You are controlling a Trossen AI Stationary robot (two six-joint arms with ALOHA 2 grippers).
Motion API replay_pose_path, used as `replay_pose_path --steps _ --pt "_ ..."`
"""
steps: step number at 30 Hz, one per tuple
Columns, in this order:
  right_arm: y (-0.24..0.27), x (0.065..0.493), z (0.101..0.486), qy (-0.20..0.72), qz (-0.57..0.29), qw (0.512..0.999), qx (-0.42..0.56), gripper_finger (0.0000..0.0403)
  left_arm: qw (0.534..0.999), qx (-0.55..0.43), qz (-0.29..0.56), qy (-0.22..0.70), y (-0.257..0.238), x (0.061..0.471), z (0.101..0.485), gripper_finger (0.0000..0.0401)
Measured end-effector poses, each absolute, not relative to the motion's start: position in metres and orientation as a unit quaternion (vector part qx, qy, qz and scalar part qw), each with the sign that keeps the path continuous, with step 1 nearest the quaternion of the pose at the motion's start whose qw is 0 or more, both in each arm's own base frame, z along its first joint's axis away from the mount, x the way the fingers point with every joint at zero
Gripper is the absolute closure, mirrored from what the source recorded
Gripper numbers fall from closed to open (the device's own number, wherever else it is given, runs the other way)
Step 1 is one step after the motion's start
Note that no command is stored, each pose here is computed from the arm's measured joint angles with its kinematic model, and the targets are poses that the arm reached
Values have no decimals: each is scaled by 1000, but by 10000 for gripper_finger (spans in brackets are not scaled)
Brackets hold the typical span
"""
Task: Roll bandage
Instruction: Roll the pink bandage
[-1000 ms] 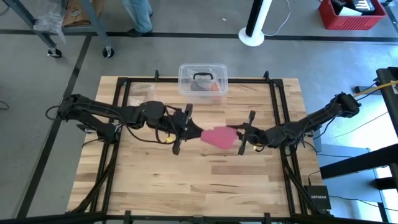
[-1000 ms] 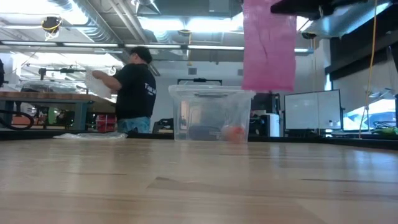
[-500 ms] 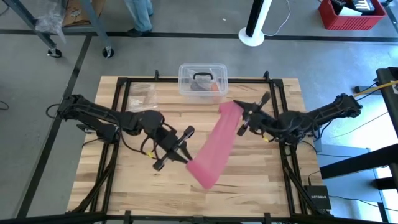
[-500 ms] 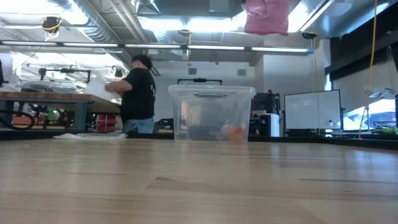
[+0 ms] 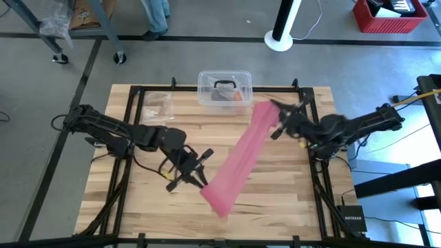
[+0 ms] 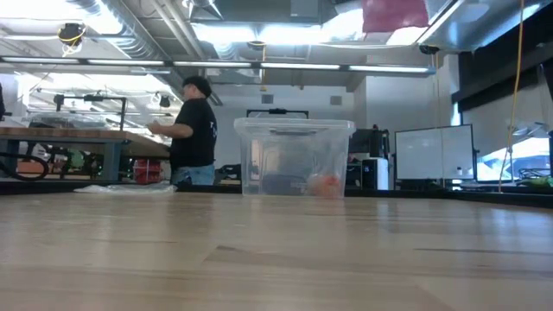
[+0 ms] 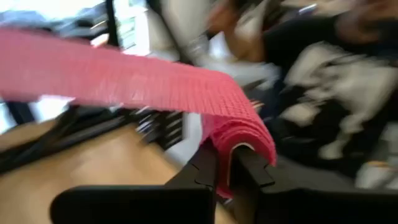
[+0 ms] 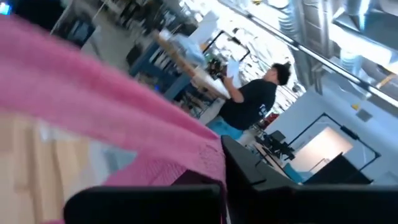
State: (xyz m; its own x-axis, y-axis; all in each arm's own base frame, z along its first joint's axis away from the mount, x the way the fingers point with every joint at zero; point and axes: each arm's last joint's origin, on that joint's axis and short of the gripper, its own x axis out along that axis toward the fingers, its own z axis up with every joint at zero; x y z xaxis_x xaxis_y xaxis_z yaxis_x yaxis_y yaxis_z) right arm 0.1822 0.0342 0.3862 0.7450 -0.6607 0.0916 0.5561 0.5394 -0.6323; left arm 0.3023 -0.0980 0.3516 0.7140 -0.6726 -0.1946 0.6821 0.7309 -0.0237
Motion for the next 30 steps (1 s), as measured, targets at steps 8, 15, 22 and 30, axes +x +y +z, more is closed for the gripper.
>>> replay_pose_path --steps 8,15,22,30 --pt "26 156 439 33 -356 885 -298 402 955 -3 -243 173 -75 307 334 388" --pt "24 151 460 28 -351 885 -304 402 939 -21 -267 215 -72 311 322 388" --pt "26 155 442 83 -325 892 -302 402 925 7 -373 67 -86 307 352 388" --pt "34 173 381 130 -246 925 -257 403 957 42 -272 -93 -78 292 395 388"
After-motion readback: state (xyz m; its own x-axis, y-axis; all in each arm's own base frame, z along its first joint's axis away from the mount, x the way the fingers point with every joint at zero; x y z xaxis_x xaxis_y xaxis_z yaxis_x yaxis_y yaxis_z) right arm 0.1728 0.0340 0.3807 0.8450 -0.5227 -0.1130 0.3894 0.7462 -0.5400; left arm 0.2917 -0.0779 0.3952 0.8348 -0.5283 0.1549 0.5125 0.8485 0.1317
